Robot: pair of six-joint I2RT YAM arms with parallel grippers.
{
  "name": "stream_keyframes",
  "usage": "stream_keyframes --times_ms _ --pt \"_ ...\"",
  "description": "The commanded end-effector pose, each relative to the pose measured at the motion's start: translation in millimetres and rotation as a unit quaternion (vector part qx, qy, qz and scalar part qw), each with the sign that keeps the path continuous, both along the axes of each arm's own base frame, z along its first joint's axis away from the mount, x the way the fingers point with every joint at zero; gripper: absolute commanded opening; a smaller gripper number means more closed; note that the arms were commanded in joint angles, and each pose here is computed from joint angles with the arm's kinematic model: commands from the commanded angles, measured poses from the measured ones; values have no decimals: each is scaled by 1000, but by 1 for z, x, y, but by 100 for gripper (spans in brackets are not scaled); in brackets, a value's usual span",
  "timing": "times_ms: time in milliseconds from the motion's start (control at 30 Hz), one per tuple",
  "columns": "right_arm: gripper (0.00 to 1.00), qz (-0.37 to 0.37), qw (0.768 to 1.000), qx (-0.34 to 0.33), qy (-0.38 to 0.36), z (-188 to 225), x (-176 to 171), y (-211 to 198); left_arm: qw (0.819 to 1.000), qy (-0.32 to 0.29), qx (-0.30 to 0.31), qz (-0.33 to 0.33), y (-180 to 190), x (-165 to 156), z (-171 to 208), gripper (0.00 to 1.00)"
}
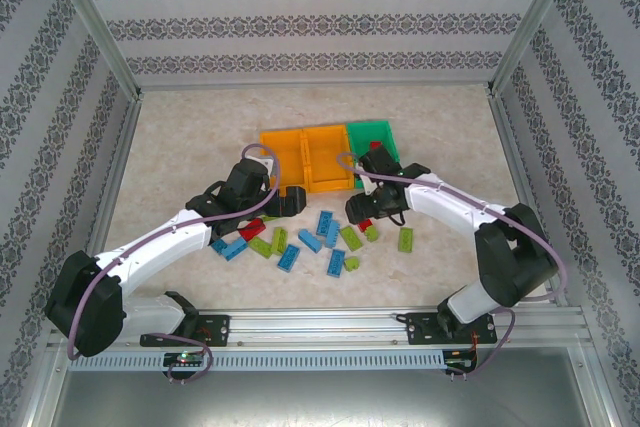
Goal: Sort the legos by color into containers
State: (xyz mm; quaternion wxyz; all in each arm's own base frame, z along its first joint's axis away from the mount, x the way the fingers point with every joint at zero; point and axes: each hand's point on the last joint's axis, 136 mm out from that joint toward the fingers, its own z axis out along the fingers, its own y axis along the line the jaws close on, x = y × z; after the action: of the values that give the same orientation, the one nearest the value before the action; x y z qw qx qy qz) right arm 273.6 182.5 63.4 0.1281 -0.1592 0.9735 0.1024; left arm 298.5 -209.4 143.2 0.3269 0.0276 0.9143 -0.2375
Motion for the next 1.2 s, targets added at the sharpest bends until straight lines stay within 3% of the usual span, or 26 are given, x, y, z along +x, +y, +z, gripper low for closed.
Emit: stream_keyframes --times_ms 0,267,833,967,1167 --pt "73 28 999 -14 36 -15 -18 2 1000 -5 -11 0 -1 2 4 99" --pt "66 32 997 -36 64 -36 -20 1 1000 -7 -17 -2 -2 1 7 100" --pt "39 11 997 -57 60 -42 -11 1 1000 -3 -2 18 9 -2 5 99" --pt "29 8 997 -54 50 -38 -5 4 999 14 37 34 24 -7 -7 99" --pt "24 -11 1000 -23 13 -14 9 8 982 88 151 74 57 -16 -37 99"
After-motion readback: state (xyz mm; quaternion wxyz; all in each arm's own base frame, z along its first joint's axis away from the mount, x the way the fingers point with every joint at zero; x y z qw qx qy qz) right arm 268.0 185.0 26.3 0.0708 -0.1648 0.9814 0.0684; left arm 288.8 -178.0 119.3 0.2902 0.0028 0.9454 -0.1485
